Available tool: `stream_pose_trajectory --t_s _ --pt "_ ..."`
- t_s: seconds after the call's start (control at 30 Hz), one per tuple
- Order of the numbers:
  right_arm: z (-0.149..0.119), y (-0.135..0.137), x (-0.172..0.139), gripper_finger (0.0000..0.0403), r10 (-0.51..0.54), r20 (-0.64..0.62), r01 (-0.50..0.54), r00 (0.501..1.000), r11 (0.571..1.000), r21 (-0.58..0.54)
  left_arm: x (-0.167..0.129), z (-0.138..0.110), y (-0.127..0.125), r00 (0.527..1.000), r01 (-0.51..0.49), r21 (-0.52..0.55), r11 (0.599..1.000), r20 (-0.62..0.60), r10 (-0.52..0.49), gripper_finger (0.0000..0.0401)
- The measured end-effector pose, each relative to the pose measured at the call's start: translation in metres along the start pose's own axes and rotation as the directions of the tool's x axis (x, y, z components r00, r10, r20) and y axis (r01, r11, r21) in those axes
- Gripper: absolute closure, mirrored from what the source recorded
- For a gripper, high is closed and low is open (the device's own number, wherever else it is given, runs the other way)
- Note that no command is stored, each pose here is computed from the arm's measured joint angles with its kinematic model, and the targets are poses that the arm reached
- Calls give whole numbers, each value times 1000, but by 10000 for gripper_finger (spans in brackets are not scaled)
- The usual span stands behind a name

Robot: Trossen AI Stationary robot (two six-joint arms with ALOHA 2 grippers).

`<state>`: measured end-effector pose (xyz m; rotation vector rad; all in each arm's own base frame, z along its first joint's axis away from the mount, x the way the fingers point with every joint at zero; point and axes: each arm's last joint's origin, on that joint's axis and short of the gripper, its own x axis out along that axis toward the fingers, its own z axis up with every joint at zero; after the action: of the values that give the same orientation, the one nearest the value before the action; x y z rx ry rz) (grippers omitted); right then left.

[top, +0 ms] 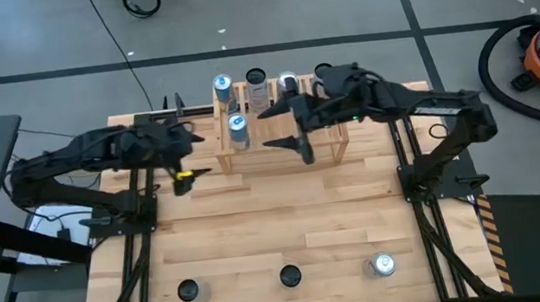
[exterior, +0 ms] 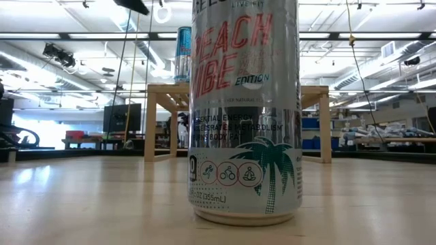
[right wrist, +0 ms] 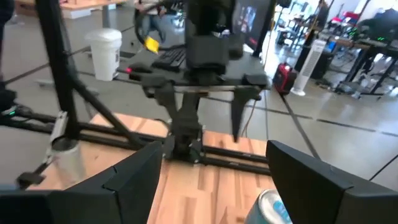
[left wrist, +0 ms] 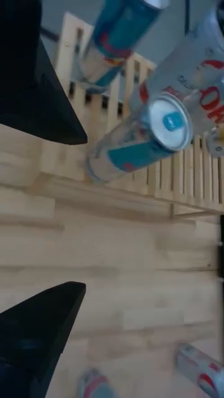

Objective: Place canned beverage on shelf
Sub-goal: Put the blue soda can on the shelf aligned with the blue soda cans

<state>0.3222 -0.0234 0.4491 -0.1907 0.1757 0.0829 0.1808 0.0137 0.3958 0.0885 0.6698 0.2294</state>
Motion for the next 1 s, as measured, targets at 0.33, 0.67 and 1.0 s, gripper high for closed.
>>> stream_pose_trajectory --t_s 0.33,0.67,1.0 --pt "2 16 -36 106 63 -113 -61 992 998 19 61 17 -7 984 -169 -5 986 -60 169 21" --pt "2 35 -56 106 136 -193 -128 972 990 55 82 18 9 946 -321 -160 933 -93 310 21" --pt "0 51 -57 106 198 -229 -192 953 980 49 97 23 25 955 -298 -231 926 -64 291 21"
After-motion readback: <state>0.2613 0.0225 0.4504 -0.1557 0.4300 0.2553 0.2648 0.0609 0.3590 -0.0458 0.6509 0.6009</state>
